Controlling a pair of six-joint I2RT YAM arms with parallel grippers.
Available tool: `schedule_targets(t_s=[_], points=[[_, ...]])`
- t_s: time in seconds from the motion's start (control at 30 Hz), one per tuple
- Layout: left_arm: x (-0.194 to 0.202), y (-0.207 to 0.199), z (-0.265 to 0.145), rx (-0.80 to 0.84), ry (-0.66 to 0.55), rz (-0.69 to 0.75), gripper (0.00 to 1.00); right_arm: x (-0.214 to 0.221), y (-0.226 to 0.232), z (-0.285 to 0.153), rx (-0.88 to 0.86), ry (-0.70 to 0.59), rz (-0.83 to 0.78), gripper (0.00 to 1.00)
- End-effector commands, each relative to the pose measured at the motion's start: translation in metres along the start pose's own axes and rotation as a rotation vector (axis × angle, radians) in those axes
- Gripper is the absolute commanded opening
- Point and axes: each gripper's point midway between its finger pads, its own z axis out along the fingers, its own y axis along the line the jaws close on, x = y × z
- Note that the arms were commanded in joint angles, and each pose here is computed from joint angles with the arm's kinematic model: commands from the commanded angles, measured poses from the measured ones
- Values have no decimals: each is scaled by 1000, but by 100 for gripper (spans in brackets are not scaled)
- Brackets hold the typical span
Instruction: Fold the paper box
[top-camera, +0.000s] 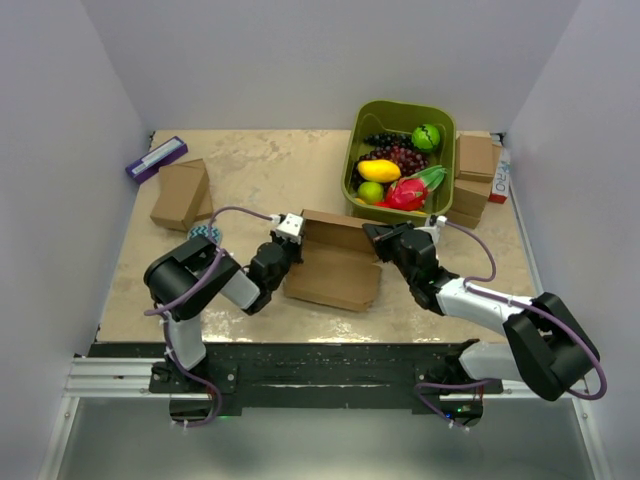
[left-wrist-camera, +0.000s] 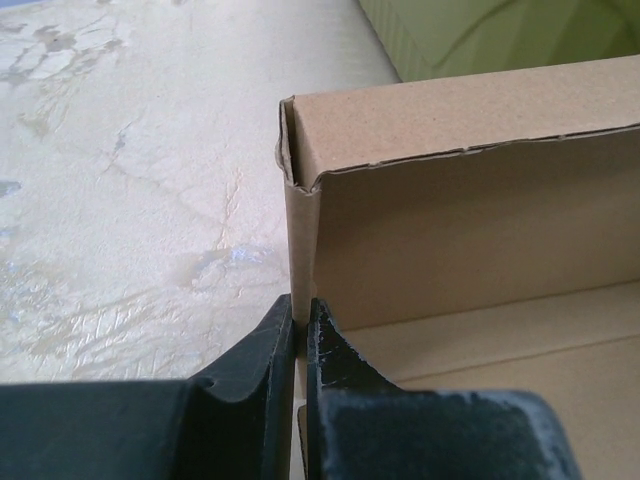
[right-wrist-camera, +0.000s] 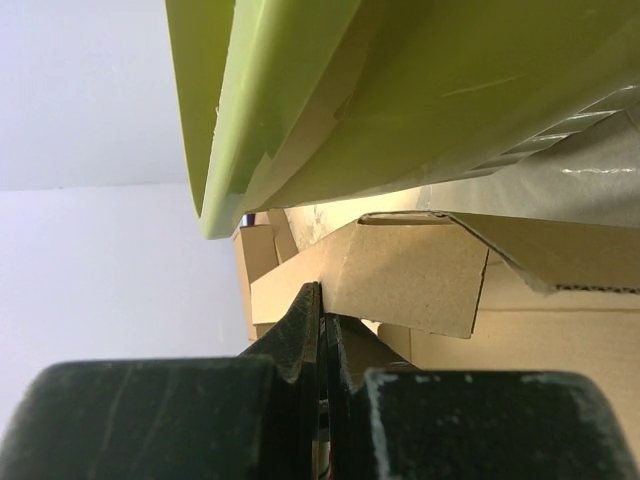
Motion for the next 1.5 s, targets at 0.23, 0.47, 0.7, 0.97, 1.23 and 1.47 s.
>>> schedule_targets(t_s=[0.23, 0.47, 0.7, 0.97, 1.23, 1.47], points=[[-13, 53, 3, -355, -26, -24, 0, -5, -11, -7, 68, -16, -91, 0], [-17, 49, 0, -325, -49, -28, 1, -9, -8, -12, 65, -35, -97, 0], [-23, 36, -11, -221, -54, -35, 24, -6, -7, -11, 52, -16, -101, 0], [-43, 9, -37, -12, -102, -55, 64, -4, -11, -8, 58, -9, -111, 0], [-45, -6, -69, 146, -9, -160, 74, 1, -12, -9, 43, 17, -116, 7], [-66, 15, -83, 180, 73, -370, 79, -1, -4, -26, 6, 28, -144, 40]])
